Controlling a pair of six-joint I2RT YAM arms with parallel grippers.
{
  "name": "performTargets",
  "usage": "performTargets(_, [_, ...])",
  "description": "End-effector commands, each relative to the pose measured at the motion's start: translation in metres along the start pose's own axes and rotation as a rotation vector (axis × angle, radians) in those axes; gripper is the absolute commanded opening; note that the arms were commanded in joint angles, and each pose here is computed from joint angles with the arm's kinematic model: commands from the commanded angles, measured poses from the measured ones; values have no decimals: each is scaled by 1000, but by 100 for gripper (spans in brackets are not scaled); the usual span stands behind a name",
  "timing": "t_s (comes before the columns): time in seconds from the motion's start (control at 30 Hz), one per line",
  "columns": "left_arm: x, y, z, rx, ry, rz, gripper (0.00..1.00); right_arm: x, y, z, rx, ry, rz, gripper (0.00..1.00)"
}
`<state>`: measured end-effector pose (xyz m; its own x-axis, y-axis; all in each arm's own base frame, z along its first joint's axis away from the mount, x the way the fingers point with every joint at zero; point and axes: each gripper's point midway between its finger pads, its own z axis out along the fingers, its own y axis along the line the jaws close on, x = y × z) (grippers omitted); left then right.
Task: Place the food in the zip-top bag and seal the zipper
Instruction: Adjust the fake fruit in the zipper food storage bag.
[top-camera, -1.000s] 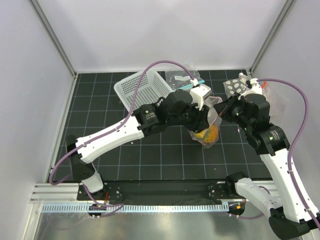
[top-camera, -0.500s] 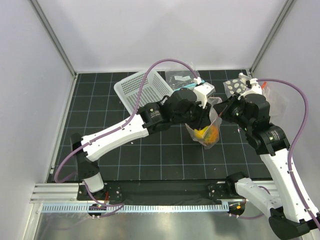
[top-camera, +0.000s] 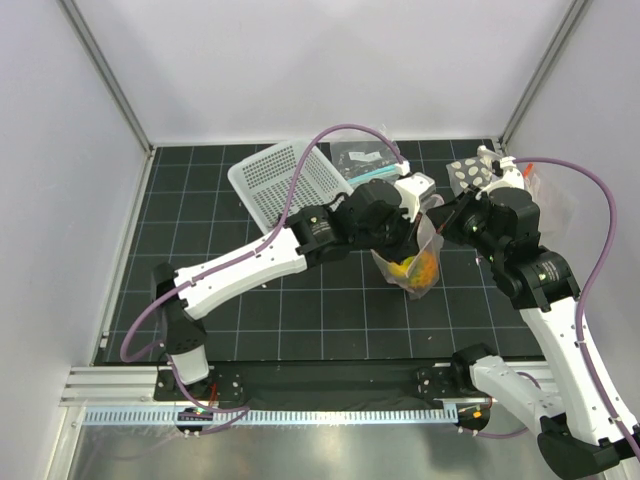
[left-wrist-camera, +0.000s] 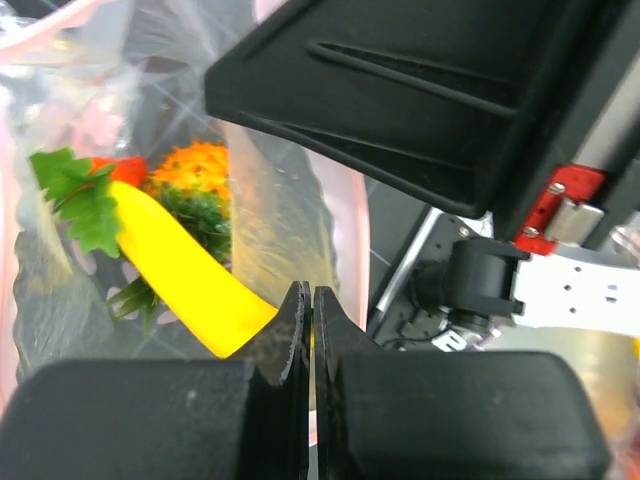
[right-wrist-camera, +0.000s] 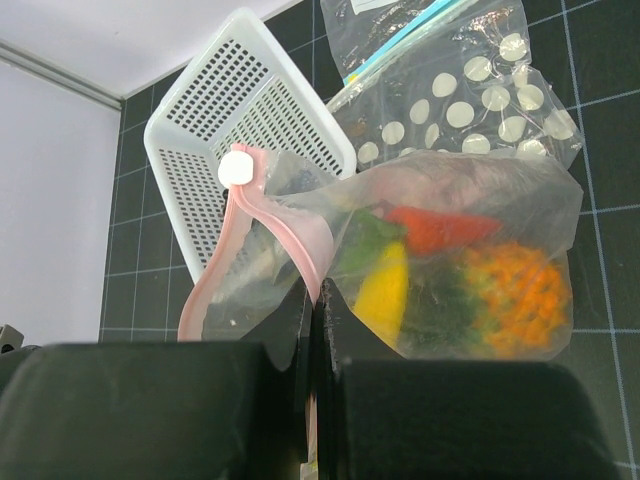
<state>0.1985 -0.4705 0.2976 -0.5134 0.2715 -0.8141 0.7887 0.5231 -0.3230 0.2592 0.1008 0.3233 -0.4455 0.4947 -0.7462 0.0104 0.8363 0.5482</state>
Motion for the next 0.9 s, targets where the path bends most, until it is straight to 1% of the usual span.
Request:
performTargets(0.0, [-33,-21,-34,133,-65,-15,0,-14,10,1,-42,-52,-2,1])
performTargets(0.17, [-40,-19,-39,235,-48,-90,0,-12,9,2,-39,-48,2,1])
performTargets(0.2, [-38,-27,-42,294,-28,-110,0,-12,9,1,-39,-48,2,1])
performTargets(0.27, [-46,-27,-45,334,-52,-130,0,-12,9,1,-40,-46,2,1])
performTargets(0.3, [-44,-31,-46,368,-42,-141,0,-12,9,2,-38,-46,4,1])
performTargets(0.43, [-54,-30,-55,423,-61,-163,0,-11,10,1,-44,-43,5,1])
performTargets(0.63, [-69,-25,-67,441,-93,-179,0,-11,9,0,-41,-43,8,1])
performTargets(0.7, [-68,-30,-68,489,-68,-199,0,-11,10,-1,-45,-45,10,1])
performTargets(0.77, [-71,-34,-69,530,-76,-206,0,-10,9,0,-43,-42,10,1])
performTargets(0.87, [-70,-31,-65,534,-69,-230,0,-10,11,-1,-51,-40,16,1])
